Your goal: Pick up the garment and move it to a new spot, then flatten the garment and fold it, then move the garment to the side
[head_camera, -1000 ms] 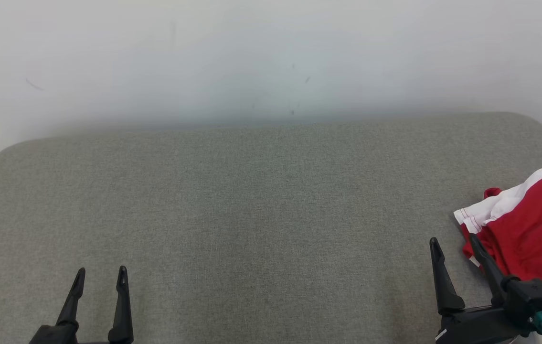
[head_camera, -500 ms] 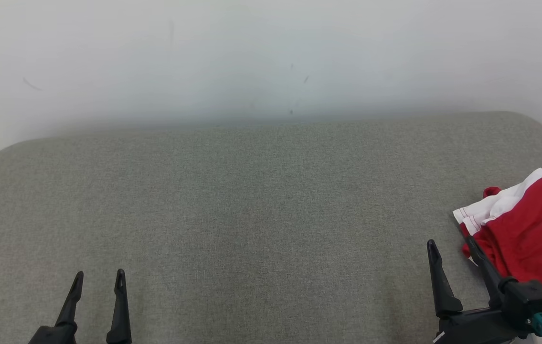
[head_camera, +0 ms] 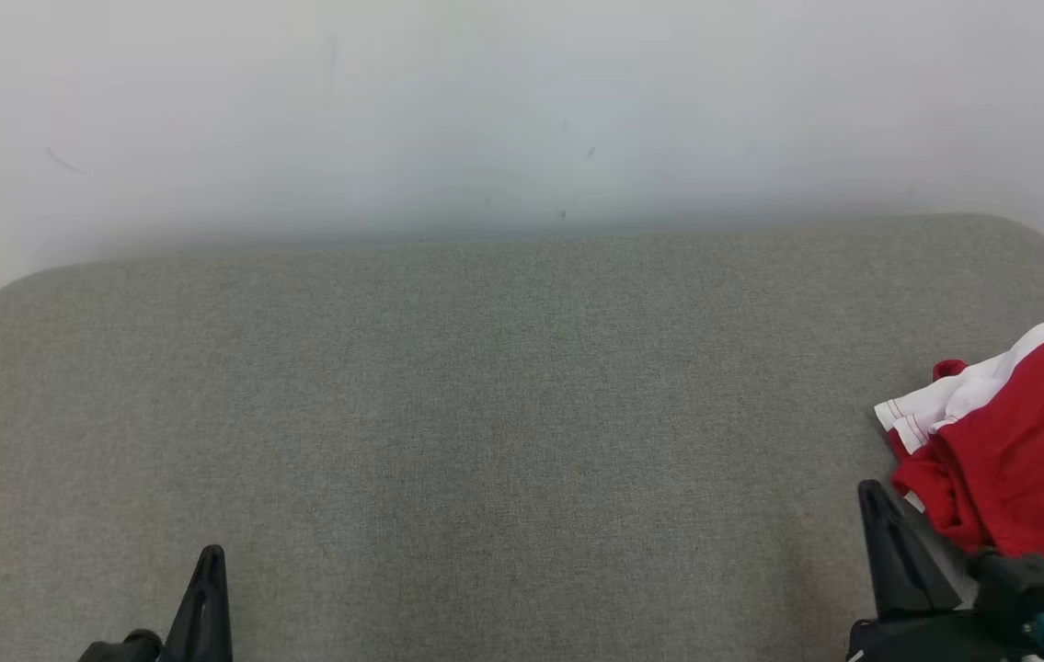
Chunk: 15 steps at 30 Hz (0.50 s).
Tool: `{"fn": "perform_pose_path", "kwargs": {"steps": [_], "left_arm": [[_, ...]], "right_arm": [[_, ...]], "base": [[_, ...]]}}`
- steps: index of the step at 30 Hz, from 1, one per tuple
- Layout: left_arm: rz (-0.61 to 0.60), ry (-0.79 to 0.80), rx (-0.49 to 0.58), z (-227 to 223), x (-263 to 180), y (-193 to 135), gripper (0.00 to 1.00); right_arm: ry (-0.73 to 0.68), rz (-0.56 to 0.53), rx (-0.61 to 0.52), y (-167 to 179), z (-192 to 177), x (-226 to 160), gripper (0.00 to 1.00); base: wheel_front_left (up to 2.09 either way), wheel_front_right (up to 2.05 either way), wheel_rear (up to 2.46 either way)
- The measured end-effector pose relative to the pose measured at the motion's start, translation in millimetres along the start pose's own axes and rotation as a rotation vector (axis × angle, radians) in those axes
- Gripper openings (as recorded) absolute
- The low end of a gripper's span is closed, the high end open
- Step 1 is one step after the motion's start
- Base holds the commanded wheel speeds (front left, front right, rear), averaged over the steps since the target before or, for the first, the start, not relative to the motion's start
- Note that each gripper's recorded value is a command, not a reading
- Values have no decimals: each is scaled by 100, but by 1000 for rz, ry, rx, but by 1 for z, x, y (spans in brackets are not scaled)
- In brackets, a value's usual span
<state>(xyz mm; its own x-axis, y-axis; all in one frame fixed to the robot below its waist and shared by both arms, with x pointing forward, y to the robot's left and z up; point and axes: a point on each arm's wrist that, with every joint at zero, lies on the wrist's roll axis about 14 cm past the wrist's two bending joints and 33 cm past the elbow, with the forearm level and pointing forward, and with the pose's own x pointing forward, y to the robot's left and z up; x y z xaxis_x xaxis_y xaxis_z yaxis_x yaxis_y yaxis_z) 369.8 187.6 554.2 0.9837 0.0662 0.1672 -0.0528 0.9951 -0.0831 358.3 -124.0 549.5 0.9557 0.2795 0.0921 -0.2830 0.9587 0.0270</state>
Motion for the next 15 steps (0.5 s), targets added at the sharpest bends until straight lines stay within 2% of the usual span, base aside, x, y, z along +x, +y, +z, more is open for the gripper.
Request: {"fn": "perform_pose_path", "kwargs": {"steps": [15], "left_arm": [[-33, 105, -279, -25, 4, -18, 0]], "right_arm": [[82, -115, 277, -43, -23, -5, 0]], "base": [[0, 0, 0]]}}
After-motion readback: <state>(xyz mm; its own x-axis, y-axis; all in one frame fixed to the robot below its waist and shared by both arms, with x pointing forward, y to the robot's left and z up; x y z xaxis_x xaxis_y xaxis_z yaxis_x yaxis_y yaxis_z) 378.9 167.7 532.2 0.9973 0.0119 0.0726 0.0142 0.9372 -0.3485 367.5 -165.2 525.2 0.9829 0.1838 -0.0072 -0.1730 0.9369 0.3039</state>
